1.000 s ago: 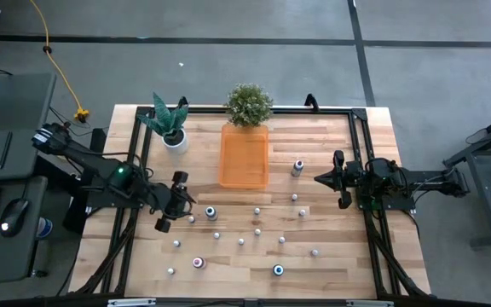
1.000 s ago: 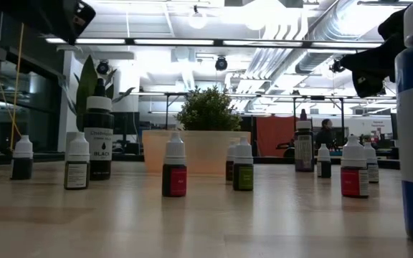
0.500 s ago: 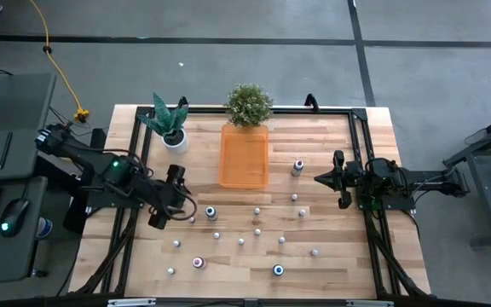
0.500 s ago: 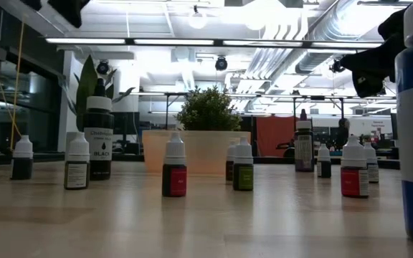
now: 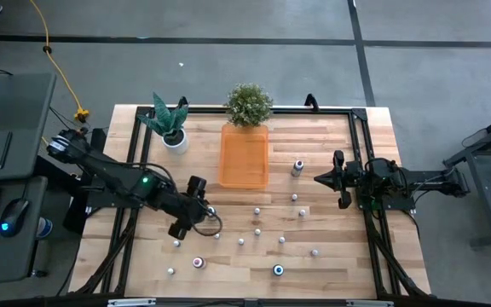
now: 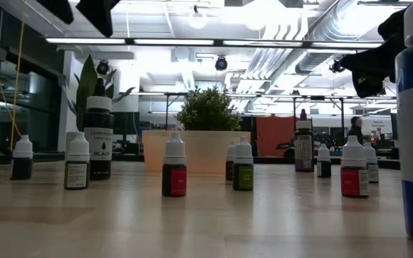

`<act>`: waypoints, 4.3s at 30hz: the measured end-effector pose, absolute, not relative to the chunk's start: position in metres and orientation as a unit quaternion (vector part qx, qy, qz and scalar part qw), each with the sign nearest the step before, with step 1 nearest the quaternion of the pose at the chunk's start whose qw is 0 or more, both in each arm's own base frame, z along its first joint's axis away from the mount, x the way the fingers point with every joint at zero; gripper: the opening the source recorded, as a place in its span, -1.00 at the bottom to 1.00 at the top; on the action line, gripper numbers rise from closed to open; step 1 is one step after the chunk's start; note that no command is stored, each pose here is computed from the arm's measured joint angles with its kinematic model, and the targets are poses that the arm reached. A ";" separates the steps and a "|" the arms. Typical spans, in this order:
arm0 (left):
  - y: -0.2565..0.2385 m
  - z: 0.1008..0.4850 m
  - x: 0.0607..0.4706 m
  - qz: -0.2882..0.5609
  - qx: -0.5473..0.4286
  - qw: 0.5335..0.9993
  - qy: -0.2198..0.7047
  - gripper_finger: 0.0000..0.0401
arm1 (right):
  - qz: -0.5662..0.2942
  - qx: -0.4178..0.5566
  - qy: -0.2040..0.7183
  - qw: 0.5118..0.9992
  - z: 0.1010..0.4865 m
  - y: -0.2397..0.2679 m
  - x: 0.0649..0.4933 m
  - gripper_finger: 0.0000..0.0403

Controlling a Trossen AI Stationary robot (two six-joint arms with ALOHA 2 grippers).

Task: Pick & Place food coloring
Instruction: Put the large black food coloring bottle into the orange bin

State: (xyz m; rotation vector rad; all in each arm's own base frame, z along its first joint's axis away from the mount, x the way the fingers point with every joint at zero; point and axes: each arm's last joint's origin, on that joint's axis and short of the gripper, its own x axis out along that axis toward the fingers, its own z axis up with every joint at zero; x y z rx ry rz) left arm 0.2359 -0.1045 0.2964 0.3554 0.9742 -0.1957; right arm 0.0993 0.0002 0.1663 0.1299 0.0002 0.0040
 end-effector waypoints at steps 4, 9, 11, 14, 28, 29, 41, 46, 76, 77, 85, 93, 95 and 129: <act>-0.098 0.284 0.244 -0.103 0.161 0.852 0.488 0.31 | 0.002 0.065 0.003 0.998 0.166 0.000 0.100 -1.00; -0.091 0.282 0.250 -0.146 0.167 0.843 0.491 0.31 | 0.002 0.065 0.002 0.998 0.166 0.000 0.100 -1.00; -0.084 0.282 0.252 -0.156 0.166 0.840 0.493 0.31 | 0.002 0.065 0.002 0.998 0.166 0.000 0.100 -1.00; -0.072 0.281 0.255 -0.155 0.164 0.836 0.500 0.31 | 0.002 0.065 0.002 0.998 0.166 0.000 0.100 -1.00; -0.058 0.252 0.276 -0.176 0.148 0.802 0.552 0.31 | 0.002 0.065 0.002 0.998 0.166 0.000 0.100 -1.00; -0.058 0.252 0.276 -0.177 0.147 0.802 0.552 0.31 | 0.002 0.065 0.002 0.998 0.166 0.000 0.100 -1.00; -0.070 0.243 0.282 -0.139 0.129 0.806 0.561 0.31 | 0.002 0.065 0.002 0.998 0.166 0.000 0.100 -1.00; -0.071 0.243 0.281 -0.117 0.118 0.808 0.565 0.31 | 0.002 0.065 0.002 0.998 0.166 0.000 0.100 -1.00; -0.075 0.230 0.287 -0.071 0.031 0.802 0.592 0.13 | 0.002 0.065 0.002 0.998 0.166 0.000 0.100 -1.00; -0.076 0.230 0.287 -0.076 0.027 0.802 0.593 0.09 | 0.002 0.065 0.003 0.998 0.166 0.000 0.100 -1.00; -0.076 0.230 0.288 -0.085 0.020 0.801 0.592 -0.11 | 0.002 0.065 0.003 0.998 0.166 0.000 0.100 -1.00; -0.076 0.230 0.288 -0.085 0.020 0.802 0.591 -0.16 | 0.002 0.065 0.002 0.998 0.166 0.000 0.100 -1.00; -0.077 0.229 0.288 -0.085 0.020 0.801 0.592 -0.16 | 0.002 0.065 0.002 0.998 0.166 0.000 0.100 -1.00; -0.078 0.239 0.287 -0.086 0.043 0.794 0.600 -0.49 | 0.002 0.065 0.003 0.998 0.166 0.000 0.100 -1.00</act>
